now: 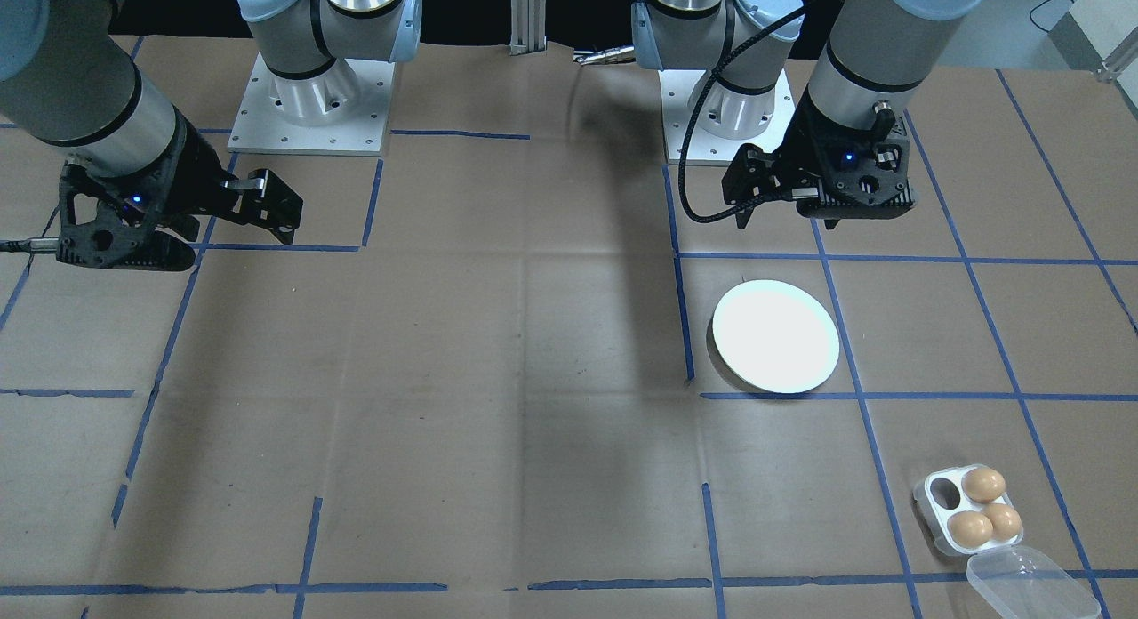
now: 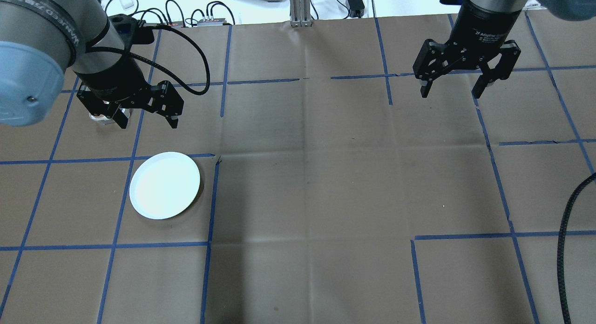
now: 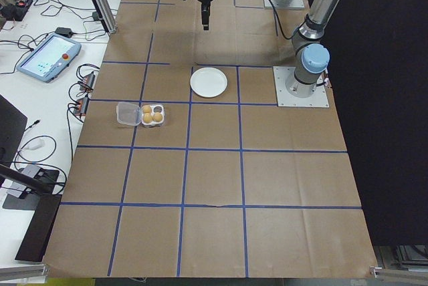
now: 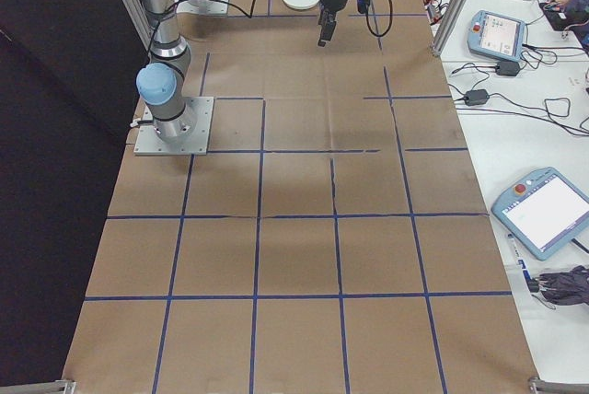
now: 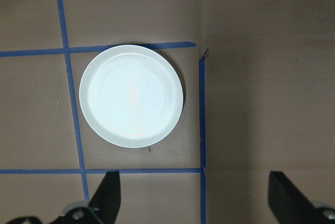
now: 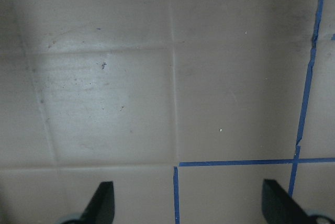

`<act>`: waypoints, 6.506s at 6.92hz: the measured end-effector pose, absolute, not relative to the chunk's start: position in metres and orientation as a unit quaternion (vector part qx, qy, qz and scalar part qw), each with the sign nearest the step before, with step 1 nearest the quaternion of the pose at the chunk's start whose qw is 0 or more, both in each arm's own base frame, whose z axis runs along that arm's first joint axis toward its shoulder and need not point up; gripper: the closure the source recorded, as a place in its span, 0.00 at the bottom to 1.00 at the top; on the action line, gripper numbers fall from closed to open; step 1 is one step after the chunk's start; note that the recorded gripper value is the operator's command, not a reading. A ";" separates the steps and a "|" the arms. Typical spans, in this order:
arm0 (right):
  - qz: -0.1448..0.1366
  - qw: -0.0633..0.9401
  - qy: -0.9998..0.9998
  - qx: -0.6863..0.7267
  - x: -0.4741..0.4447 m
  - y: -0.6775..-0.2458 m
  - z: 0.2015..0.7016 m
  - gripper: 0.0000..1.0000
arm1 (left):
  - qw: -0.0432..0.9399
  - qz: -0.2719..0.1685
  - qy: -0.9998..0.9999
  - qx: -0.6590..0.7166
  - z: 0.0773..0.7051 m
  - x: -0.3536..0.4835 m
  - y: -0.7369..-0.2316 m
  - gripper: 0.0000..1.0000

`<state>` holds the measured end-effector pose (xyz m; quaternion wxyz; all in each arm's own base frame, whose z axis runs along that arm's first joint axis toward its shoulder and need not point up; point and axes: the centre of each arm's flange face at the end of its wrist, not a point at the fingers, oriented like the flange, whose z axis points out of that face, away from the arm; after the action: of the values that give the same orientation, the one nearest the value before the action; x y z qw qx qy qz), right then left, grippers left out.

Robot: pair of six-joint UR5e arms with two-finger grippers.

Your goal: Place egg on plate

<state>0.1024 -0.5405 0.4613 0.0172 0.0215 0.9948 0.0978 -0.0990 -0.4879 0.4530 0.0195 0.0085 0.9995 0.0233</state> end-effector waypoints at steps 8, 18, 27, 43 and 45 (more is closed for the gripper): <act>0.097 0.017 0.995 0.021 0.102 -0.540 0.462 0.00 | 0.028 -0.006 0.998 -0.053 0.303 0.148 -0.628 0.00; 0.098 0.017 0.995 0.021 0.102 -0.540 0.461 0.00 | 0.026 0.033 0.998 -0.047 0.207 0.207 -0.700 0.13; 0.098 0.017 0.995 0.022 0.102 -0.540 0.462 0.00 | 0.028 0.031 0.998 -0.048 0.209 0.208 -0.700 0.87; 0.098 0.017 0.995 0.021 0.102 -0.540 0.462 0.00 | -0.027 0.120 0.992 -0.023 0.229 0.026 -0.517 0.01; 0.098 0.017 0.995 0.022 0.102 -0.540 0.462 0.00 | -0.021 0.099 0.995 -0.016 0.248 0.033 -0.523 0.01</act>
<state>0.1024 -0.5403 0.4616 0.0171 0.0215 0.9948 0.0977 0.0331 -0.5226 0.2475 -0.0212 -0.0164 0.9947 0.0990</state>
